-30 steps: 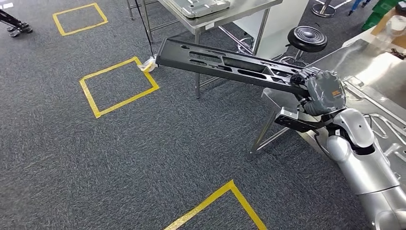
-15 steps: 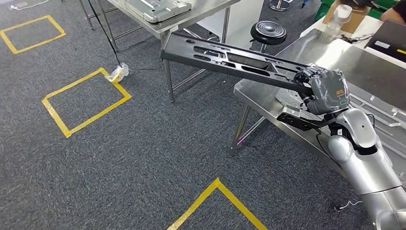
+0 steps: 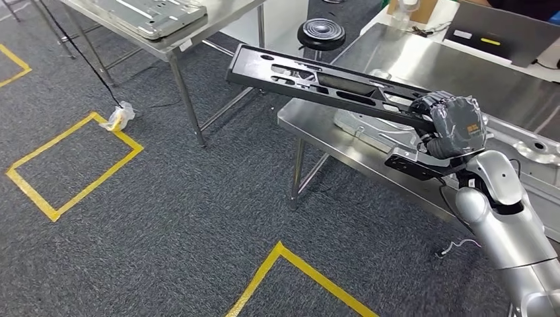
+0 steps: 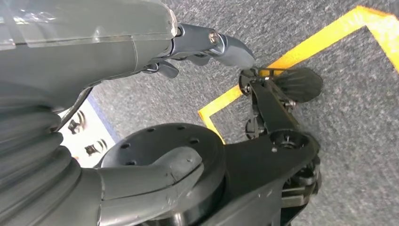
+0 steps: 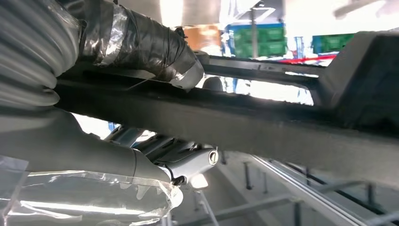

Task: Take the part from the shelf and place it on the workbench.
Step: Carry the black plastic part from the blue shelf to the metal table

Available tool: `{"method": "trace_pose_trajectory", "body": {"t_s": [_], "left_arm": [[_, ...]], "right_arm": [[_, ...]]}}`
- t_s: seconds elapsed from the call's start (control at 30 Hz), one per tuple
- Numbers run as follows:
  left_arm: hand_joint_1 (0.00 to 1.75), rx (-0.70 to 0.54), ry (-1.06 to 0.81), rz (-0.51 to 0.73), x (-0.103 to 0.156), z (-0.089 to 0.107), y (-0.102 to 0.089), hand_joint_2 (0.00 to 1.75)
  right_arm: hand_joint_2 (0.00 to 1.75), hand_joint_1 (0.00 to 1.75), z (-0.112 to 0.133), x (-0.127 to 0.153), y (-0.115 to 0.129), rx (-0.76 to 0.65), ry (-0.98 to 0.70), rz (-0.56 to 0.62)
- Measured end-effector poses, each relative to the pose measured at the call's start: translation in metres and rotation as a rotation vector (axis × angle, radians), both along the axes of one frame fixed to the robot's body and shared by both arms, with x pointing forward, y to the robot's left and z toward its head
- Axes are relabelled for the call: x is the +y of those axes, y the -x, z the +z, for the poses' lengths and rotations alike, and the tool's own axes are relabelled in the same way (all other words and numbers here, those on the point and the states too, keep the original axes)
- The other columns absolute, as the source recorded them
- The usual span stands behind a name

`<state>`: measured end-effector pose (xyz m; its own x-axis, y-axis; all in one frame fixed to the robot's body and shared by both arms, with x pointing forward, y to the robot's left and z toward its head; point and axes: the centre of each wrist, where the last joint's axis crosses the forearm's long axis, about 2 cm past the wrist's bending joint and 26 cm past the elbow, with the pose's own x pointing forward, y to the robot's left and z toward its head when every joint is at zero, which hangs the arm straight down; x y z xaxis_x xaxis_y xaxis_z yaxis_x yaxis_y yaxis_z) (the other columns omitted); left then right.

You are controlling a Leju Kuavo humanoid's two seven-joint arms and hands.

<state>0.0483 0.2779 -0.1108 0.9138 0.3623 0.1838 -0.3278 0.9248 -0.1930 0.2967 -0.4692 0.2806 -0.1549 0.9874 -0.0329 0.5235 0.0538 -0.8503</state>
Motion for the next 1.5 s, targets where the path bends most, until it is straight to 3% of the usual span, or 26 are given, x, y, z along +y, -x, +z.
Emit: {"method": "trace_pose_trajectory", "body": {"t_s": [0.77,1.2,1.5], "left_arm": [[0.0,0.01,0.0,0.003,-0.001,0.0,0.002,1.75],[0.0,-0.004,-0.003,0.006,0.001,0.0,-0.001,1.75],[0.0,0.005,-0.002,0.005,0.005,0.0,-0.002,1.75]], "right_arm": [[1.75,1.75,-0.013,-0.022,-0.004,0.051,0.035,-0.133],[1.75,1.75,-0.013,-0.058,-0.035,0.105,0.041,-0.314],[1.75,1.75,-0.024,-0.06,-0.052,0.141,0.054,-0.325]]}}
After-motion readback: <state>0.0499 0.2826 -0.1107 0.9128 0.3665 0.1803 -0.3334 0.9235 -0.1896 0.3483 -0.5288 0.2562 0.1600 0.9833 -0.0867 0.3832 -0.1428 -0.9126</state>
